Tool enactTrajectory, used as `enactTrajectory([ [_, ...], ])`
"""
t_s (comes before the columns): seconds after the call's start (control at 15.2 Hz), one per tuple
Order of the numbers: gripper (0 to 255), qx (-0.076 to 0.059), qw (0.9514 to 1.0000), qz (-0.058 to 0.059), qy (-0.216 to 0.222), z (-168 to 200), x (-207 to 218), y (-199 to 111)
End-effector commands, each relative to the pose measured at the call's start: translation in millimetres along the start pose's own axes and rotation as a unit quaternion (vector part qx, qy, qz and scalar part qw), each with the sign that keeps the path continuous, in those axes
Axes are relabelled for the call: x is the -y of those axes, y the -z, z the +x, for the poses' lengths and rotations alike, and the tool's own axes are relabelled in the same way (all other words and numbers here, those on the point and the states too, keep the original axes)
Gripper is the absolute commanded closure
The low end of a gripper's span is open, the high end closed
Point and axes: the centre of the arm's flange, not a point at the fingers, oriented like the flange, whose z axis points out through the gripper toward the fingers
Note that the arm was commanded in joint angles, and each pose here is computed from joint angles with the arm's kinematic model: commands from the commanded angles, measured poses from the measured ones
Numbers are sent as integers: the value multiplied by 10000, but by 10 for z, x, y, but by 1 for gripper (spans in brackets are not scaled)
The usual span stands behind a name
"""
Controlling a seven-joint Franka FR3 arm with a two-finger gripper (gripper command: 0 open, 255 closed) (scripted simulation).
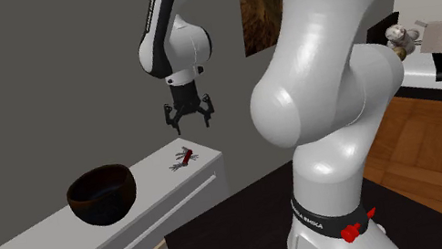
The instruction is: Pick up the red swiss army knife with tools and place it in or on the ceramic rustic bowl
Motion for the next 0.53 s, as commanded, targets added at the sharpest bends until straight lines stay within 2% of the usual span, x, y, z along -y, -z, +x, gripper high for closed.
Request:
enactTrajectory([
  [0.0,0,-39,9998,48,-166,146,47,-207],
  [0.46,0,-158,9971,198,-721,652,187,-931],
])
